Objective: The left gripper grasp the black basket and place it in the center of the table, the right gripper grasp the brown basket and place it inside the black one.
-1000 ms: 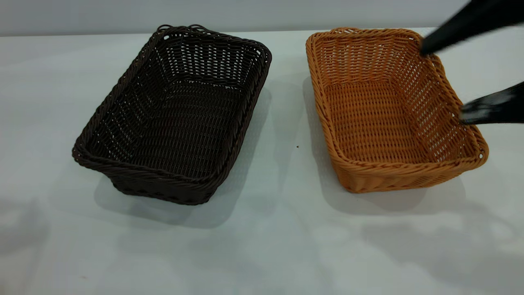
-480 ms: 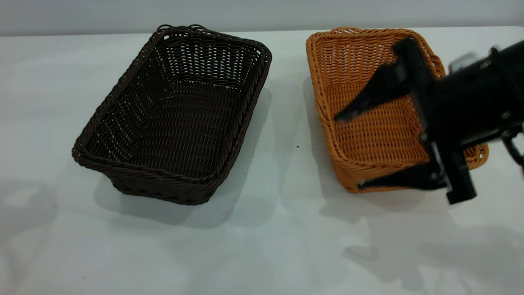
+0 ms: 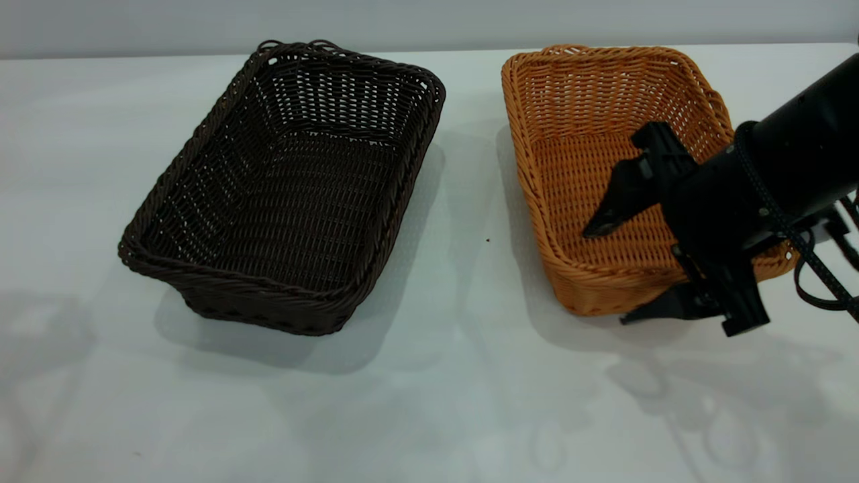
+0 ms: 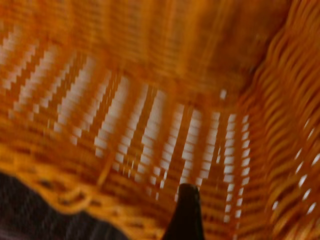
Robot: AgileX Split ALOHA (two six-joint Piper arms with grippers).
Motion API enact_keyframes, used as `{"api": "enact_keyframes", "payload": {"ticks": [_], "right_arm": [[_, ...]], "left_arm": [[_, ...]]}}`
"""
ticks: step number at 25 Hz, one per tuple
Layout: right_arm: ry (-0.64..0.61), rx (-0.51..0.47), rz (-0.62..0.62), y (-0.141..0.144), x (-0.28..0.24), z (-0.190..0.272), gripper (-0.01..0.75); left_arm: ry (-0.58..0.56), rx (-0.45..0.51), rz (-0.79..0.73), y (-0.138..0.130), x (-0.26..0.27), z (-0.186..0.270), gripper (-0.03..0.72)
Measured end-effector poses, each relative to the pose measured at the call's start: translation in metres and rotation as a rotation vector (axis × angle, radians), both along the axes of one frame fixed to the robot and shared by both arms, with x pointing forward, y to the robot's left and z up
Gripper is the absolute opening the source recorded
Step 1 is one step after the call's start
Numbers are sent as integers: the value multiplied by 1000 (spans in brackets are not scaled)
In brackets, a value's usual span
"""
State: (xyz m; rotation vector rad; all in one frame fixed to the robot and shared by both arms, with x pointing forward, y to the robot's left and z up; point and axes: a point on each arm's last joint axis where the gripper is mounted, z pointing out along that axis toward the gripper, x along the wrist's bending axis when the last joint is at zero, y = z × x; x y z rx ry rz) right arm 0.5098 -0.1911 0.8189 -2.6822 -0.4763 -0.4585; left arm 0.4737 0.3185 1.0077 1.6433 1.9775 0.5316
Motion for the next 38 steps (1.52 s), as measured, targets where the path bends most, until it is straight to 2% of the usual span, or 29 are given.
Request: {"api": "enact_keyframes", "payload": {"ticks": [5,9,13,21,24,31,38], "right_arm": [[13,-87,-72,-9,2,-3,584],[17,-142,-110,-14,2,-5,584],[20,-141,-119,-14,2,-5,584],[20,-143,-120,-15,2,-5,584],[20,-142,-120,-14,2,-5,584],[18,-147,-117,-15,2,-5,580],[56,-172,-99,-16,-2,-18,526]], "left_arm": [[69,-3,-3,2,14,-19,579],[140,-5,-31,1,46,-33,579],[182,-4,-108,-19,84,-46,579],[334,14,-305,-72,143,-93,579],[345,21,-343,-87,160,-108,579],[385,29,-366,-99,177,-146,579],[410,40,-369,-99,179,-177,573]]}}
